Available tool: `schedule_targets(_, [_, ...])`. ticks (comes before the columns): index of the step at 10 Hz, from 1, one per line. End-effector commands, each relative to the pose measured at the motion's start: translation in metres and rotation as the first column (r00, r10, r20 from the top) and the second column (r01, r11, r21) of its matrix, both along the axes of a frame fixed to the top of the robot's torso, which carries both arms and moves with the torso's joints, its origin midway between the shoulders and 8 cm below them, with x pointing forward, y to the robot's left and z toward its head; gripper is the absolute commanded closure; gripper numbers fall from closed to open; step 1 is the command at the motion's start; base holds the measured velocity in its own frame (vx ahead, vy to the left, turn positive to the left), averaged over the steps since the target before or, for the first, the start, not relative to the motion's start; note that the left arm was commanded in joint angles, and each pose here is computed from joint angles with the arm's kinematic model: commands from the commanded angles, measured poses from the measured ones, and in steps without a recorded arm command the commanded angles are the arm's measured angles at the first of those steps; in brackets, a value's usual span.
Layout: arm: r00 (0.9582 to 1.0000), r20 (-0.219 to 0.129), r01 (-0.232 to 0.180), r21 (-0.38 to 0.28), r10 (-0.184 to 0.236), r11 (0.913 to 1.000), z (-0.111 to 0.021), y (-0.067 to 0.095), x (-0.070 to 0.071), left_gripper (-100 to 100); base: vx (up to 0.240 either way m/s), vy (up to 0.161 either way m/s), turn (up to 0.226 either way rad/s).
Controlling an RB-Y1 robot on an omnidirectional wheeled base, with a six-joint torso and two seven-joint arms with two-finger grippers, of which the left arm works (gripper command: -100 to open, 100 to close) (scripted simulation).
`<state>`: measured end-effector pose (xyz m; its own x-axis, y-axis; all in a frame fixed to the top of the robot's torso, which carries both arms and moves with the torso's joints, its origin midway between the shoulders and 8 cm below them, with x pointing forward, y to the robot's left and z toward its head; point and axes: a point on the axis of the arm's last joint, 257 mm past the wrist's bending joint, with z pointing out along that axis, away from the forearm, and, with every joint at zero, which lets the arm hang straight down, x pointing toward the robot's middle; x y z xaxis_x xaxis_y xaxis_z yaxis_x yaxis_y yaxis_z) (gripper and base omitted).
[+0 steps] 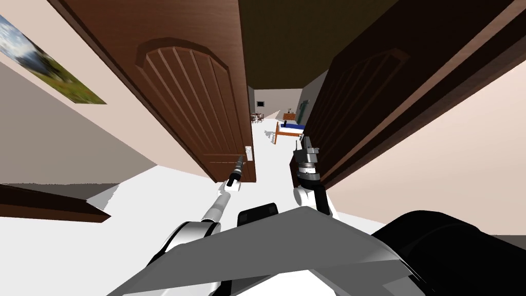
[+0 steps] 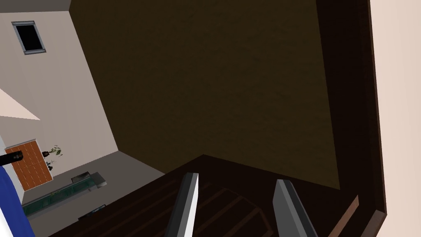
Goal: Push the door open
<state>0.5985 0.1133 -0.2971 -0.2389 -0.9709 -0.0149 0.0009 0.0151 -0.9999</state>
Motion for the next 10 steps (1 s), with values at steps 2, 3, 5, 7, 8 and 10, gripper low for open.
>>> schedule_targets(2, [1.0000,0.003,-0.007,0.010,0.007,0.9999,0.000,0.008,0.001,-100,-0.012,-0.028,-0.011])
schedule_targets(3, [0.9999,0.004,-0.010,0.014,0.010,0.9998,0.000,0.011,0.002,-100,0.156,-0.057,-0.021])
schedule_targets(5, [0.9999,0.006,-0.015,0.018,0.015,0.9997,0.000,0.015,0.002,-100,0.169,-0.040,-0.013])
schedule_targets(7, [0.9998,0.009,-0.020,0.019,0.020,0.9996,0.000,0.018,0.003,-100,0.194,-0.052,-0.021])
schedule_targets(8, [0.9997,0.009,-0.021,0.017,0.021,0.9996,0.000,0.018,0.003,-100,0.190,-0.050,-0.016])
schedule_targets(10, [0.9997,0.010,-0.022,0.010,0.022,0.9997,0.001,0.015,0.002,-100,0.189,-0.050,-0.022])
